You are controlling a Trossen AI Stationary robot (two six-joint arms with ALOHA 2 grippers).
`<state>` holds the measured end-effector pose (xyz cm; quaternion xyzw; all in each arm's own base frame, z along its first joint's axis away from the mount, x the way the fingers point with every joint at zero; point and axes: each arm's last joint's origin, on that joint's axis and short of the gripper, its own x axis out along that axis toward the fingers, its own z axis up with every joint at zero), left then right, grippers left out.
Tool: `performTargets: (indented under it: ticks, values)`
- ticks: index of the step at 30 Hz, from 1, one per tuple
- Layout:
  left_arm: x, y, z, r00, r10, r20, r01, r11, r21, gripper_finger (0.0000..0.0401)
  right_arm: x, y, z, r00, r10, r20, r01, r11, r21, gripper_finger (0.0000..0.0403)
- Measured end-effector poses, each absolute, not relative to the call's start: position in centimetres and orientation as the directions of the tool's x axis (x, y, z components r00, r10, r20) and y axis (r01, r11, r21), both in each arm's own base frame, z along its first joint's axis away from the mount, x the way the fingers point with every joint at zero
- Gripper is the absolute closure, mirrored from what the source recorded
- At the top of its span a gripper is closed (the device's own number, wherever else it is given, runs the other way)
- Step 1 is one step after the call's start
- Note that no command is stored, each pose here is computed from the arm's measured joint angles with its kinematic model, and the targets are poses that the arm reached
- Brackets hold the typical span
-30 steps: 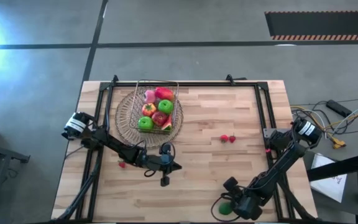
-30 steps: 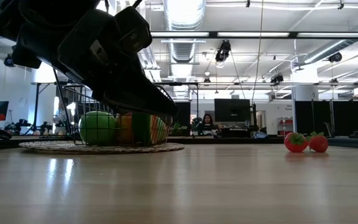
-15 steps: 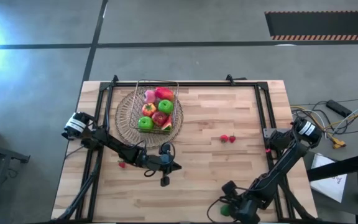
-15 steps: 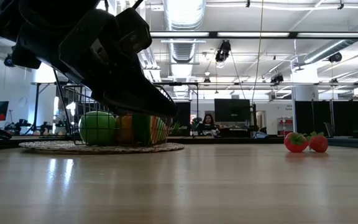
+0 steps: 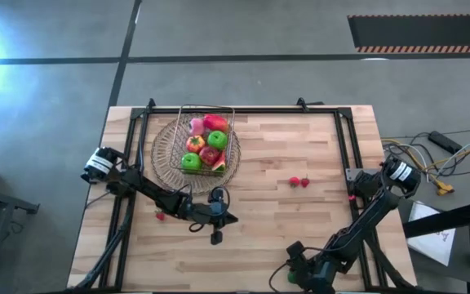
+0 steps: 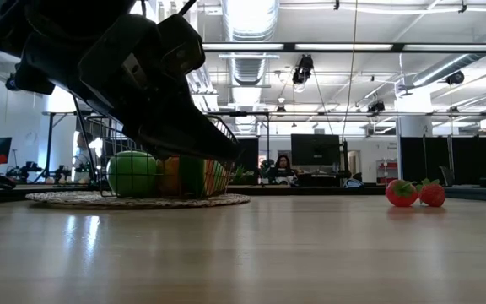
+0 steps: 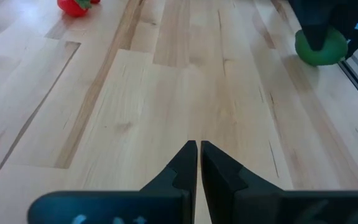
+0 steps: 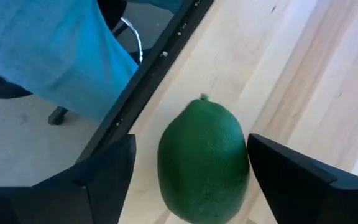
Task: Build produce basket
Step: Put the lime into the basket
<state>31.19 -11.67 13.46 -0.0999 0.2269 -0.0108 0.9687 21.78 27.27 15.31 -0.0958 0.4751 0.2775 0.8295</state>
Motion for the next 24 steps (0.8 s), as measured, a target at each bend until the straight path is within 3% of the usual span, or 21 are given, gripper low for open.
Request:
performTargets:
  ticks: [15, 20, 24]
  values:
    - [30.7, -12.0, 13.4, 0.887, -0.079, -0.454, -0.011, 0.981, -0.193, 0.0397, 20.9, 26.4, 14.6, 0.456, 0.306, -0.836, -0.508, 0.860, 0.037, 0.0214]
    - [28.5, -14.0, 14.4, 0.844, -0.121, -0.523, 0.025, 0.982, -0.186, 0.0397, 20.5, 24.6, 17.2, 0.552, 0.161, -0.818, -0.429, 0.896, -0.114, 0.0215]
    - [26.3, -15.3, 14.5, 0.845, -0.054, -0.532, -0.033, 0.988, -0.152, 0.0397, 21.0, 21.7, 20.0, 0.677, -0.034, -0.735, -0.294, 0.903, -0.312, 0.0215]
